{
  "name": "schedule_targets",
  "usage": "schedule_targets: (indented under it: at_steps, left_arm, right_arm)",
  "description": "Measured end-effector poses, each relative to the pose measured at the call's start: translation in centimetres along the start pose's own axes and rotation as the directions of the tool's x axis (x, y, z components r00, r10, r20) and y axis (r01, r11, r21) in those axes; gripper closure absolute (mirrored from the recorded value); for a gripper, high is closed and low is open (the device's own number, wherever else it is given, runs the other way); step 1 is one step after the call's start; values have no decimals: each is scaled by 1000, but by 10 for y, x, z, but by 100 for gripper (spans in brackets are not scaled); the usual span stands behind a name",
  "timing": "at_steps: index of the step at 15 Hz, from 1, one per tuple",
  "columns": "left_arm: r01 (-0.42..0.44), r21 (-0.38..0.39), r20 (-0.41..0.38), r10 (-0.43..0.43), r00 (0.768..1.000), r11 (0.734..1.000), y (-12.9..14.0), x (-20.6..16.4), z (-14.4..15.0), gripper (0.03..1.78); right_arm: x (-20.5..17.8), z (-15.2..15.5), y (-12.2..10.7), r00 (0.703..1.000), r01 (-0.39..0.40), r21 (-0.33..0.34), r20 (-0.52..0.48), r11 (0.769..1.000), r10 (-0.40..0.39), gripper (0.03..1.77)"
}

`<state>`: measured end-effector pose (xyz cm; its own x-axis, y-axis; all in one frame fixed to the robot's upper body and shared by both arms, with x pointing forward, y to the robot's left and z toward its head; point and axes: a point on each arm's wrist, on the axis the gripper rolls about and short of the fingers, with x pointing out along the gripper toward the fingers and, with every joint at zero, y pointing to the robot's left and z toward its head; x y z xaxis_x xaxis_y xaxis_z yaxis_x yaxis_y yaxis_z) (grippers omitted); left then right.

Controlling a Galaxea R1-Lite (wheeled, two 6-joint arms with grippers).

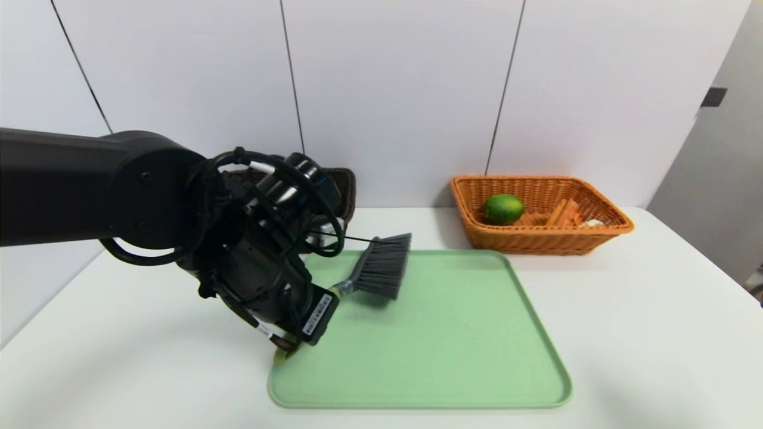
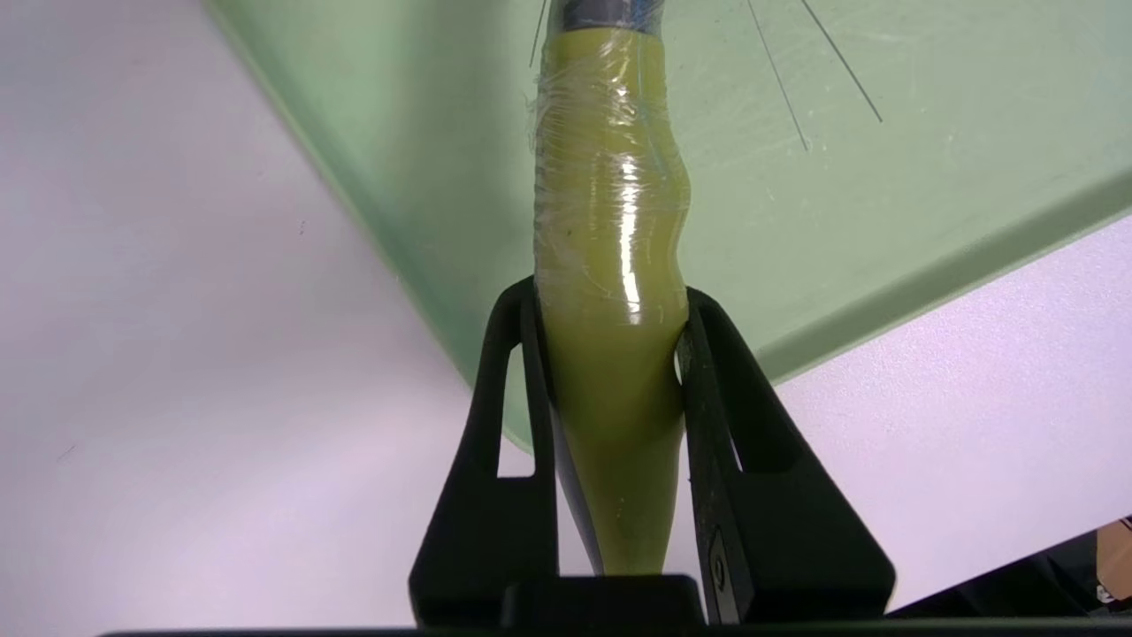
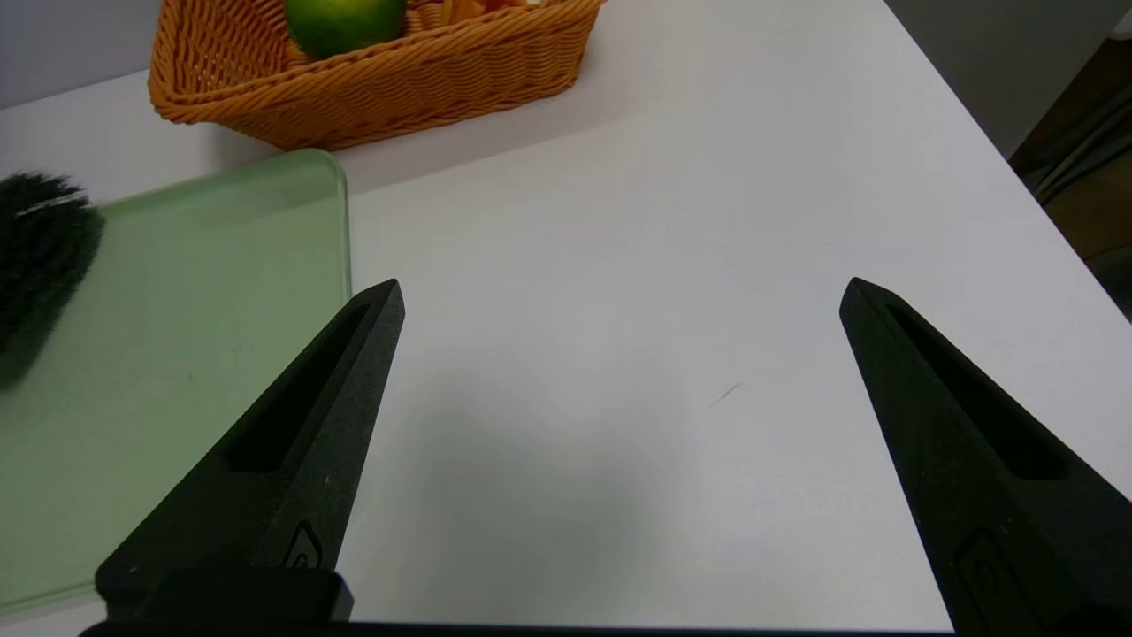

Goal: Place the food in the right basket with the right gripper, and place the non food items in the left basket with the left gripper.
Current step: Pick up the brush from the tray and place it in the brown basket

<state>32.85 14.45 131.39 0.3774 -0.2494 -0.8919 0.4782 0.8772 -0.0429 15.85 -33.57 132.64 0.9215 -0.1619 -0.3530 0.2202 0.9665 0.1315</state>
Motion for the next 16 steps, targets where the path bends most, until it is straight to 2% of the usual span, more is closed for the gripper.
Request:
schedule_targets:
  at_steps: [6,8,11,14,16]
  left_arm:
    - [35,3,104,-35,994,999,2,-42,-5,139]
    - [75,13,154,-76,985,997,0,-62,-6,139]
    - [94,11,235,-94,968,996,2,-96,-6,139]
    - [81,-15,279,-73,957,997,14,-123,-13,139]
    - [32,-5,286,-29,958,999,30,-133,-19,139]
  right_arm:
    - [1,-3,-1,1000,7,-2,-11,1000,-7,10]
    - [3,-6,-1,1000,11,-4,-20,1000,-11,10]
    - [5,-12,-2,999,15,-6,-37,1000,-15,10]
    - [6,-14,-2,999,17,-9,-45,1000,-17,10]
    - [6,-15,-2,999,18,-9,-47,1000,-18,10]
